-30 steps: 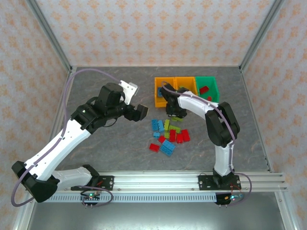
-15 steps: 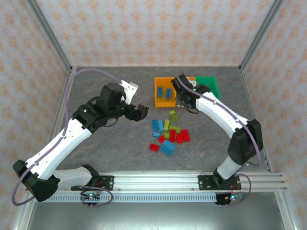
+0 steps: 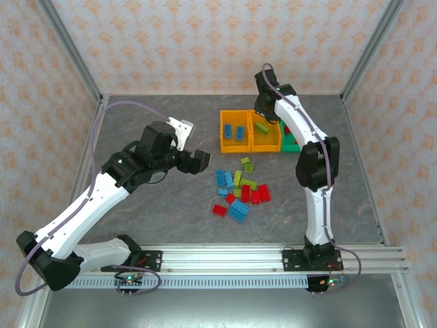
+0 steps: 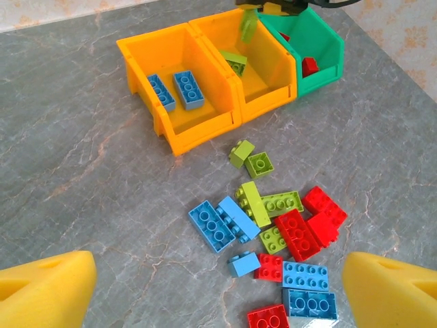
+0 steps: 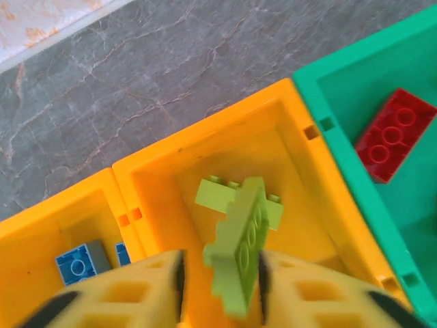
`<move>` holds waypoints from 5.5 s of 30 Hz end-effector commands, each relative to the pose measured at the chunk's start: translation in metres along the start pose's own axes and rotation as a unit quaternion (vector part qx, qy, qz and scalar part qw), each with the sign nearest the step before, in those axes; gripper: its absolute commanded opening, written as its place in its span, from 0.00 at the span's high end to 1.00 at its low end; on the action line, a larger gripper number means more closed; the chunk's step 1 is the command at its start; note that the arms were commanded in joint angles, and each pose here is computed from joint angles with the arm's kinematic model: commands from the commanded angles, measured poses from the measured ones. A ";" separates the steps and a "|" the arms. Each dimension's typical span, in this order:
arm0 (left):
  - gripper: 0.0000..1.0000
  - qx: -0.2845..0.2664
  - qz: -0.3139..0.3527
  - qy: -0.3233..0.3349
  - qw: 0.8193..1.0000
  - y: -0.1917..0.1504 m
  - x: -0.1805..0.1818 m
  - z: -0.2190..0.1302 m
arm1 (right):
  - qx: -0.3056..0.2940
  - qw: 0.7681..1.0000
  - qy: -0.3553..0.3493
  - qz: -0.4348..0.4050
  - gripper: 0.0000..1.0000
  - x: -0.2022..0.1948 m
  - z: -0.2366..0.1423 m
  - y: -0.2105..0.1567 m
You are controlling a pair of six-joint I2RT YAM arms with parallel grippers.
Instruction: Sort the legos into containers by color
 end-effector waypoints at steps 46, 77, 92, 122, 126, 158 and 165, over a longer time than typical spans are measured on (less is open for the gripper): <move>0.05 0.014 0.009 -0.032 0.999 -0.010 -0.007 0.021 | 0.223 0.973 -0.041 -0.037 0.40 -0.154 -0.021 -0.233; 0.05 0.041 -0.008 0.025 0.999 -0.021 0.004 0.019 | -0.018 0.996 -0.083 0.032 0.75 -0.125 -0.009 0.022; 0.07 0.195 -0.145 0.067 0.968 -0.061 0.005 0.078 | -0.022 0.993 -0.013 0.119 0.41 -0.123 -0.087 0.018; 0.42 0.353 -0.357 0.187 0.844 -0.106 0.012 0.232 | 0.012 0.992 -0.008 0.121 0.25 -0.173 -0.152 -0.072; 0.42 0.373 -0.349 0.195 0.837 -0.115 0.016 0.231 | 0.018 0.993 -0.006 0.118 0.24 -0.172 -0.151 -0.072; 0.92 0.321 -0.257 0.099 0.906 -0.048 0.008 0.218 | 0.143 0.972 0.184 0.011 0.21 -0.106 -0.164 -0.148; 0.95 0.173 -0.222 0.128 0.951 0.041 0.015 0.199 | 0.139 0.970 0.199 0.016 0.21 -0.089 -0.157 -0.174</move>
Point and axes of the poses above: each hand's point on the last joint's axis, 136 mm out from that joint toward the fingers, its own z axis out along the fingers, its own x axis along the line the jaws close on, y = z × x, the point moved 8 cm from there along -z, back along the fingers, and after that the axes turned 7 degrees about z, right-handed, at the moved point
